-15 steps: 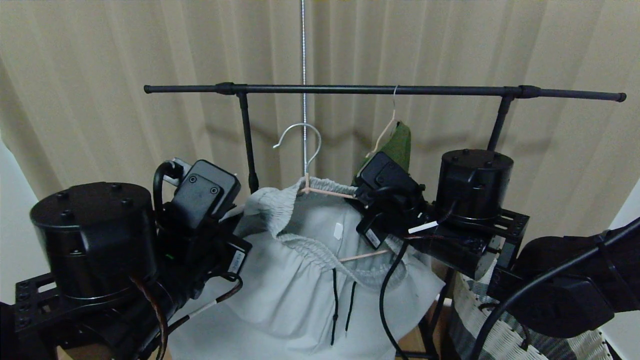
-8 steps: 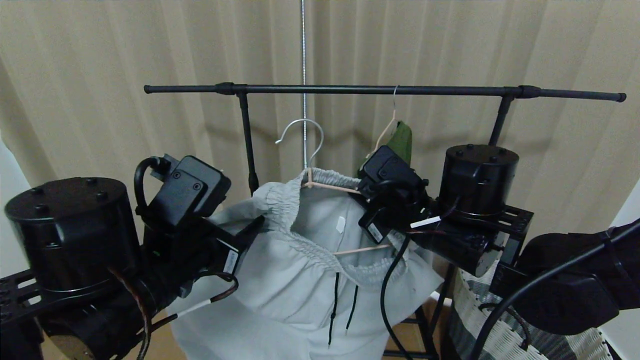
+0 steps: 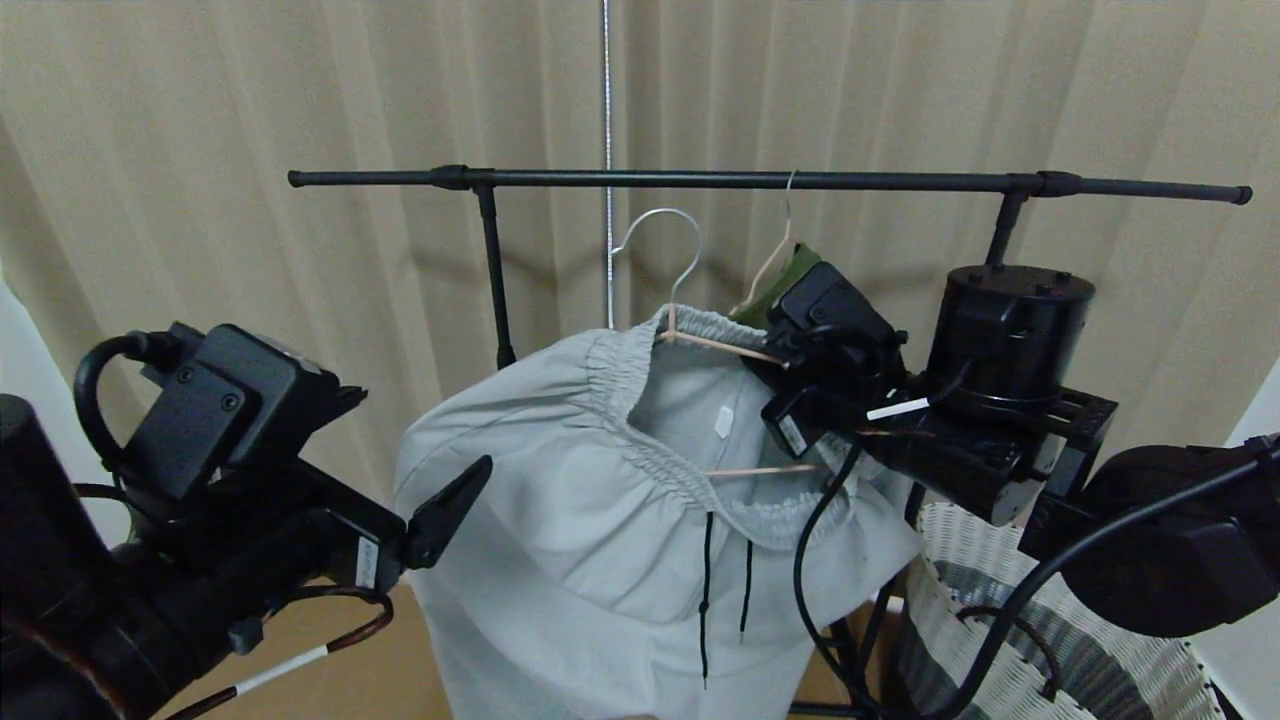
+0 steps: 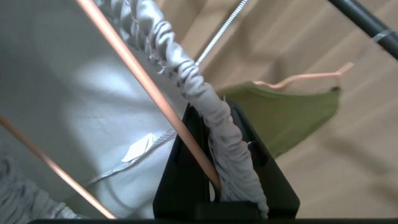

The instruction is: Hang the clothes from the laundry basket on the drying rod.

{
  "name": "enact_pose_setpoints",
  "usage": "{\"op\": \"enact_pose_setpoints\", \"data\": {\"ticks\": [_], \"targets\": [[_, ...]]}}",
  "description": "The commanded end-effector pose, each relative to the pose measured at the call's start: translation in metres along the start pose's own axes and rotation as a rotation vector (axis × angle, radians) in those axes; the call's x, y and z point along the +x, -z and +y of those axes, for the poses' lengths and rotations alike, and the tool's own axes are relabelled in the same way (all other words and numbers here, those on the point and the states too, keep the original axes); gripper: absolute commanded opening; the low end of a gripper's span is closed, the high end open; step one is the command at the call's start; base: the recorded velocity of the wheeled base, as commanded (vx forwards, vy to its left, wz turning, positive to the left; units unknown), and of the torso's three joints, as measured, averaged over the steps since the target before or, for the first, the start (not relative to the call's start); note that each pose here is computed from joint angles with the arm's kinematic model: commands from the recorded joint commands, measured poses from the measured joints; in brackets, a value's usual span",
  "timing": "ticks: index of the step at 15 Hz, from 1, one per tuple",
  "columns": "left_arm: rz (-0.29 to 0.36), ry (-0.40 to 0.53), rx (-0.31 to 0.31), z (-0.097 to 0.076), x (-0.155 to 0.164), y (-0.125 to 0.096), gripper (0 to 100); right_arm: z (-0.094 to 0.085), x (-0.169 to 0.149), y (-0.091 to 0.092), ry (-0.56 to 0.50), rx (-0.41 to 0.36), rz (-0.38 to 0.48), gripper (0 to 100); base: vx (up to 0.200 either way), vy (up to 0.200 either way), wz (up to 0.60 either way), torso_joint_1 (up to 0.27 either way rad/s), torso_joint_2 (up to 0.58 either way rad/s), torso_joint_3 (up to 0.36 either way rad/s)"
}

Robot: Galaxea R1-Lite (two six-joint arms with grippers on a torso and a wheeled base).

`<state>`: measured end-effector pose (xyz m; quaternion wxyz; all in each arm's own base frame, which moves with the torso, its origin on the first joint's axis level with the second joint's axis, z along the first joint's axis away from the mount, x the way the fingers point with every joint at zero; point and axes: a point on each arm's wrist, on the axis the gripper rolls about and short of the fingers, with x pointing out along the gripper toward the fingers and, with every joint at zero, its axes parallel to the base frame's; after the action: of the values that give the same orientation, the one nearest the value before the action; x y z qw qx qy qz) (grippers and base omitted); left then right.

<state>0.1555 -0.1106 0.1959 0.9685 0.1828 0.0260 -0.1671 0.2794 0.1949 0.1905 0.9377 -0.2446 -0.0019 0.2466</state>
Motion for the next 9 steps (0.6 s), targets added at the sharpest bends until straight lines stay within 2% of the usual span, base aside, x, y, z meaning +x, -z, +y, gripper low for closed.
{"op": "enact_pose_setpoints", "data": {"ticks": [1, 2, 4, 5, 6, 9], "targets": [[-0.02, -0.021, -0.018, 0.006, -0.009, -0.001, 100, -0.007, -0.006, -0.003, 0.023, 0.003, -0.007, 0, 0.0, 0.0, 0.0, 0.0, 0.0, 0.0], [-0.011, -0.034, -0.02, 0.008, -0.01, 0.002, 100, -0.01, -0.008, -0.003, 0.03, 0.004, -0.009, 0, 0.0, 0.0, 0.0, 0.0, 0.0, 0.0], [0.06, -0.04, -0.004, 0.008, -0.013, 0.023, 100, -0.022, -0.018, -0.006, 0.059, 0.009, -0.014, 0, 0.0, 0.0, 0.0, 0.0, 0.0, 0.0], [0.076, -0.029, -0.005, 0.007, -0.014, 0.028, 100, -0.025, -0.021, -0.006, 0.068, 0.012, -0.016, 0, 0.0, 0.0, 0.0, 0.0, 0.0, 0.0], [0.106, 0.022, -0.02, 0.003, -0.017, 0.039, 100, -0.029, -0.029, -0.007, 0.078, 0.015, -0.023, 0, 0.0, 0.0, 0.0, 0.0, 0.0, 0.0], [0.158, 0.028, -0.027, 0.002, -0.018, 0.052, 100, -0.032, -0.042, -0.01, 0.078, 0.018, -0.042, 0, 0.0, 0.0, 0.0, 0.0, 0.0, 0.0]]}}
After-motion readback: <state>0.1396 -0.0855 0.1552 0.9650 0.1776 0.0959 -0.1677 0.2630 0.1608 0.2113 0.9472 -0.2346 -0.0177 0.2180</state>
